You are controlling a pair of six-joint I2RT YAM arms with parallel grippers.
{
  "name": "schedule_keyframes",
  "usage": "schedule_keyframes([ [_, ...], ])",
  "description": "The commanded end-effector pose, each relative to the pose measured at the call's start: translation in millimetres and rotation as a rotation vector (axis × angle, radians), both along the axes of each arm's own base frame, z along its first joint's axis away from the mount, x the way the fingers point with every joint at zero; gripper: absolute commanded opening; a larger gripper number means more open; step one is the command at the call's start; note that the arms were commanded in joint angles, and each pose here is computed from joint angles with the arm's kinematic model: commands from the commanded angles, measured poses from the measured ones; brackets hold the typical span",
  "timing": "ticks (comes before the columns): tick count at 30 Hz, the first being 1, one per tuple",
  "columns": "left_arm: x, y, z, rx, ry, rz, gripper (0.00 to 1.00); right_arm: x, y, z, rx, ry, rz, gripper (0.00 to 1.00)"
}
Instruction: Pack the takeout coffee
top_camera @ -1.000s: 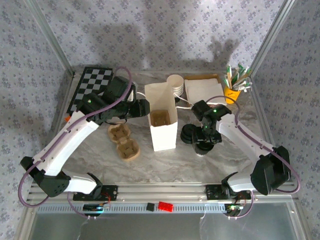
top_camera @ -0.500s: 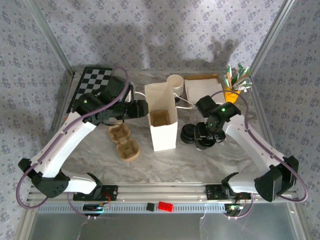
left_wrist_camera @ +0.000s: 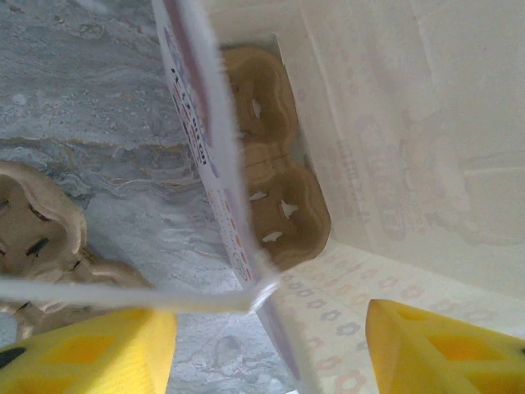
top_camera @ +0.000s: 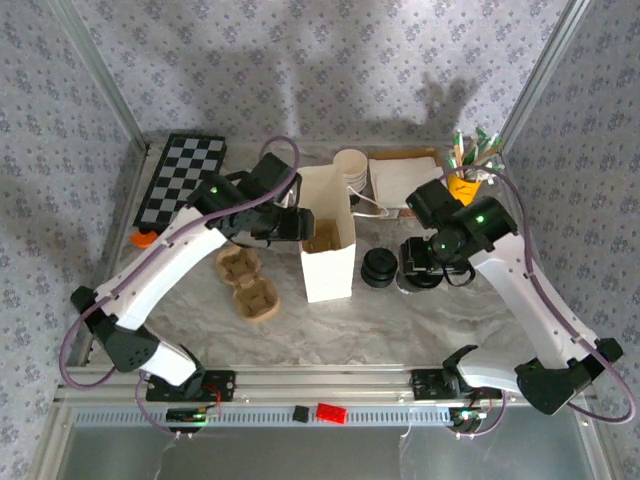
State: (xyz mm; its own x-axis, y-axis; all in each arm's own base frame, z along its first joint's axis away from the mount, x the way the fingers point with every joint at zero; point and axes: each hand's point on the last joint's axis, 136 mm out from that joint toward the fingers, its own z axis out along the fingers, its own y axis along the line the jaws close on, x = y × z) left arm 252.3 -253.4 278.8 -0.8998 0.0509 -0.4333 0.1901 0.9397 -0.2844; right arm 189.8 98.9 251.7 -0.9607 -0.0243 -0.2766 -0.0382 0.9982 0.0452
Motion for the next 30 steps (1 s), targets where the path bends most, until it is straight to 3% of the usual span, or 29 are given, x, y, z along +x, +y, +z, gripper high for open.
schedule_keyframes([
  [1, 6, -3, 4, 0.024, -0.025, -0.005, 0.54, -12, -8, 18, -0.024, -0.004, -0.003, 0.67],
  [12, 9, 7, 4, 0.083, -0.044, -0.007, 0.15, -17, 20, 56, -0.032, -0.052, 0.110, 0.65],
  [17, 3, 16, 7, 0.107, -0.037, -0.015, 0.04, -22, 31, 66, -0.017, -0.052, 0.146, 0.65],
  [30, -4, 20, 14, 0.077, -0.043, 0.003, 0.00, -32, 57, 97, 0.117, -0.064, 0.206, 0.62],
])
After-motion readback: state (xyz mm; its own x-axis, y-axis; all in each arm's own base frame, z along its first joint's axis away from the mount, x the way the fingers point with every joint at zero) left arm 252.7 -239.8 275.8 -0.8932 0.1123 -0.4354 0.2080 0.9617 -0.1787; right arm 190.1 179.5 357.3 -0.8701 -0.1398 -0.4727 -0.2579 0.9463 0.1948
